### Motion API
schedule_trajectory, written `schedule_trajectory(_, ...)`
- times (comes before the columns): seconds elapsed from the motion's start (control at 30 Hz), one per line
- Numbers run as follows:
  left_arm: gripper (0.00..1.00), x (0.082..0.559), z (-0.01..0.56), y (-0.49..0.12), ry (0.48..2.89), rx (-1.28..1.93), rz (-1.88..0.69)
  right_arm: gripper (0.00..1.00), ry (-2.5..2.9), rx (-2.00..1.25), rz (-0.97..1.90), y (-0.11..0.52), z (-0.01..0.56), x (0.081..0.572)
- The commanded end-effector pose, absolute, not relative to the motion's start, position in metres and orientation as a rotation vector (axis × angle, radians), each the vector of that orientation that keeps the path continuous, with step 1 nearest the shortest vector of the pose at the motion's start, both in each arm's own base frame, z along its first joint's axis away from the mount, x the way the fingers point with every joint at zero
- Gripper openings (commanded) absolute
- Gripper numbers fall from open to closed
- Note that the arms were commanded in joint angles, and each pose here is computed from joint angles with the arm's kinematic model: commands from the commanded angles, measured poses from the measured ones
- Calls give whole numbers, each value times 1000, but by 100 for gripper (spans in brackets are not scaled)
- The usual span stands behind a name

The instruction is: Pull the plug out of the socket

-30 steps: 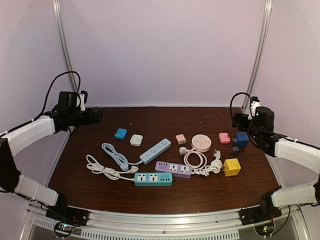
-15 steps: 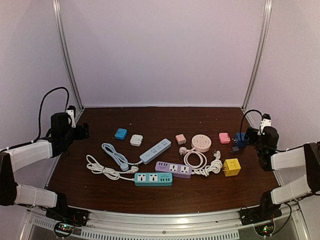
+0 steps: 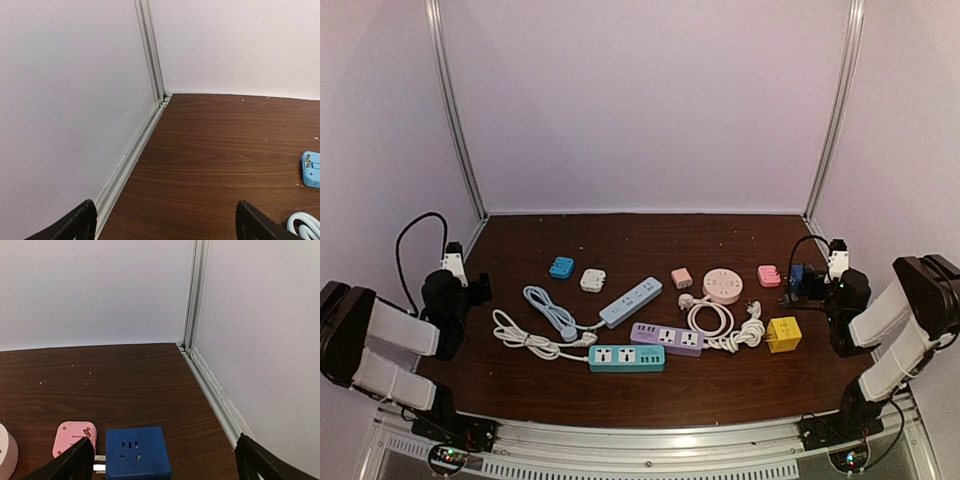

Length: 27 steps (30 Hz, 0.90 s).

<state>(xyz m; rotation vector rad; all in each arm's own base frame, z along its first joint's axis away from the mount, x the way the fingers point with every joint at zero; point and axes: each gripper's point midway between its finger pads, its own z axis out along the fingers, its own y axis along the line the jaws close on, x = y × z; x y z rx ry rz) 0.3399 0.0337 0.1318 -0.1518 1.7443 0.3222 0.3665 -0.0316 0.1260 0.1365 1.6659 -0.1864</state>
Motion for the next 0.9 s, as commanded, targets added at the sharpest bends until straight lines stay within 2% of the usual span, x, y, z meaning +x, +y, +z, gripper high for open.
schedule_trajectory(0.0,98,358,160,26,1597,-107,297,100,1569,118,-177,-29,151,371)
schedule_trajectory(0.4,98,389,134,15,1687,-15,300,100,1622,97,-164,-26,145,383)
schedule_trajectory(0.87,98,389,133,15,1694,-16,300,100,1621,97,-166,-26,145,383)
